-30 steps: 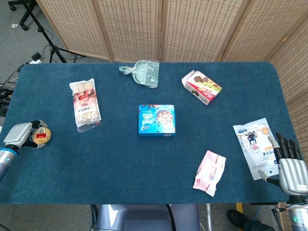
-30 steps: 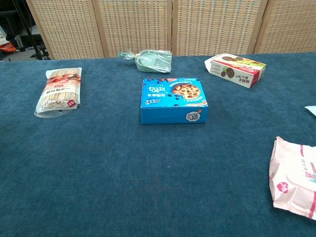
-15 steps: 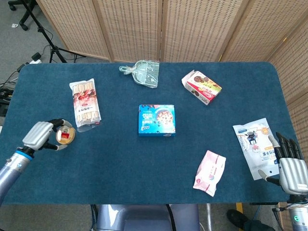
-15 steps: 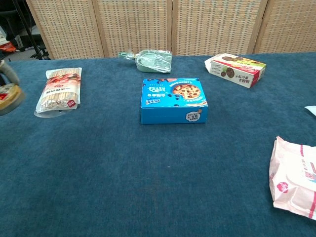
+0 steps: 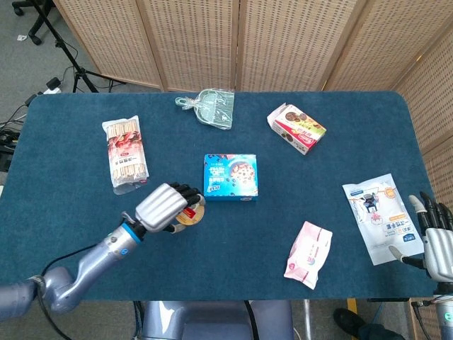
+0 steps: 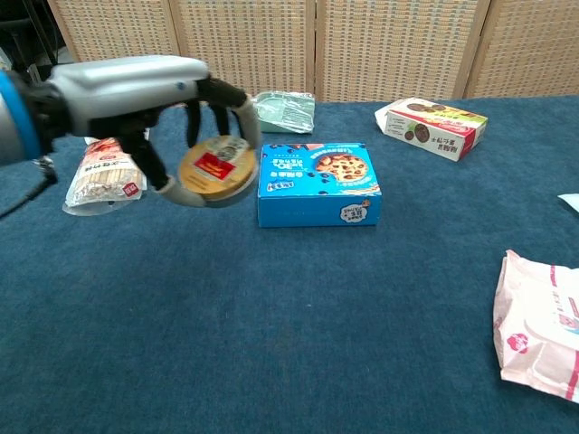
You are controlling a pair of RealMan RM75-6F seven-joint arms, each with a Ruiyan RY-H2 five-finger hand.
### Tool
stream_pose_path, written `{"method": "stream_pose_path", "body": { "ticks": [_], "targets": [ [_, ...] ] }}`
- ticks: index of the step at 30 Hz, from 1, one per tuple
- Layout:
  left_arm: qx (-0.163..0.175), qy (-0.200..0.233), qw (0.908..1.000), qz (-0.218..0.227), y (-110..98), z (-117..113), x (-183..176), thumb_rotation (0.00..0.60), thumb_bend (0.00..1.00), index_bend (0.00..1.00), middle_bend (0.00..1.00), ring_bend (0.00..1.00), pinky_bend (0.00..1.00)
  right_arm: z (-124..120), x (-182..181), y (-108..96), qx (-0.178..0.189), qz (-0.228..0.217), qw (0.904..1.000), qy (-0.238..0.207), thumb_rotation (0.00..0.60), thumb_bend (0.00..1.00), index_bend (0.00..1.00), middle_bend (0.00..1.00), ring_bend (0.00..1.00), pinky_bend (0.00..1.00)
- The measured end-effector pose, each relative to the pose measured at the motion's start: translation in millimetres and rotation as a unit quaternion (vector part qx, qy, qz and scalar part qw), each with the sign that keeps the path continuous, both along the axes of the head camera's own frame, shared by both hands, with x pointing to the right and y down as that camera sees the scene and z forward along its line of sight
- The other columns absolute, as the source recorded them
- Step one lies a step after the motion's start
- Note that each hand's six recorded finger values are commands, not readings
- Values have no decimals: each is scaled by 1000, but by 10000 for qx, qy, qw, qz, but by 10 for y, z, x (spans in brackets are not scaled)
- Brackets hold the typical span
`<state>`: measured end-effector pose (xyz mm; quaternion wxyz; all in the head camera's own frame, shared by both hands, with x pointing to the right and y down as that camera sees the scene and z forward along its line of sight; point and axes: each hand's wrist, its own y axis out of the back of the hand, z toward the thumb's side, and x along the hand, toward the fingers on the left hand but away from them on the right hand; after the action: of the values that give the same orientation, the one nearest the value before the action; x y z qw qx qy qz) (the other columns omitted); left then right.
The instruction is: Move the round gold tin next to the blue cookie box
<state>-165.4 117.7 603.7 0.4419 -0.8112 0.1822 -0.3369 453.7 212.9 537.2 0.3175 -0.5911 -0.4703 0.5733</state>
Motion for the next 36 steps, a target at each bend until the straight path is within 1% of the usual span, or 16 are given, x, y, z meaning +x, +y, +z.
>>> {"method": "stream_pose_path", "body": {
  "ticks": [4, 8, 11, 15, 19, 23, 27, 28, 30, 32, 33, 34, 35, 36],
  "targets": [
    [-21, -124, 9997, 208, 124, 108, 524, 600, 215, 428, 393, 357, 477, 8, 37, -20, -30, 38, 10000, -34, 600, 0, 0, 0, 0, 0],
    [-168, -212, 9986, 448, 380, 229, 1065, 600, 222, 428, 393, 357, 477, 17, 81, -31, -59, 115, 9999, -74, 600, 0, 0, 0, 0, 0],
    [-176, -350, 9978, 535, 493, 320, 1305, 600, 223, 429, 393, 357, 477, 23, 94, -38, -82, 126, 9998, -100, 600, 0, 0, 0, 0, 0],
    [-102, -552, 9977, 387, 484, 430, 1411, 600, 221, 429, 393, 357, 477, 24, 95, -40, -96, 117, 9998, -121, 600, 0, 0, 0, 0, 0],
    [-140, -649, 9975, 224, 438, 499, 1435, 600, 220, 429, 393, 357, 477, 31, 107, -41, -114, 141, 9998, -127, 600, 0, 0, 0, 0, 0],
    [-170, -817, 9965, 36, 349, 606, 1405, 600, 218, 430, 394, 357, 477, 44, 116, -50, -134, 159, 9997, -122, 600, 0, 0, 0, 0, 0],
    [-186, -974, 9951, -31, 312, 725, 1343, 600, 303, 434, 398, 357, 477, 64, 121, -55, -160, 165, 9997, -106, 600, 0, 0, 0, 0, 0],
    [-177, -998, 9948, -38, 308, 748, 1328, 600, 307, 434, 398, 357, 477, 63, 120, -56, -155, 163, 9997, -105, 600, 0, 0, 0, 0, 0],
    [-201, -1006, 9947, -59, 312, 780, 1307, 600, 278, 434, 398, 355, 477, 62, 117, -55, -151, 160, 9997, -104, 600, 0, 0, 0, 0, 0],
    [-245, -989, 9948, -82, 319, 795, 1293, 600, 233, 411, 361, 315, 477, 62, 114, -54, -154, 158, 9997, -107, 600, 0, 0, 0, 0, 0],
    [-268, -981, 9948, -84, 324, 799, 1289, 600, 200, 368, 298, 254, 469, 64, 112, -53, -158, 157, 9997, -110, 600, 0, 0, 0, 0, 0],
    [-296, -976, 9948, -78, 333, 803, 1284, 600, 164, 306, 212, 166, 433, 65, 111, -52, -162, 156, 9997, -112, 600, 0, 0, 0, 0, 0],
    [-332, -980, 9946, -59, 346, 807, 1276, 600, 138, 256, 148, 107, 391, 66, 110, -52, -164, 153, 9997, -111, 600, 0, 0, 0, 0, 0],
    [-358, -992, 9944, -37, 359, 806, 1267, 600, 104, 179, 71, 43, 307, 67, 105, -50, -167, 142, 9997, -107, 600, 0, 0, 0, 0, 0]
  ]
}}
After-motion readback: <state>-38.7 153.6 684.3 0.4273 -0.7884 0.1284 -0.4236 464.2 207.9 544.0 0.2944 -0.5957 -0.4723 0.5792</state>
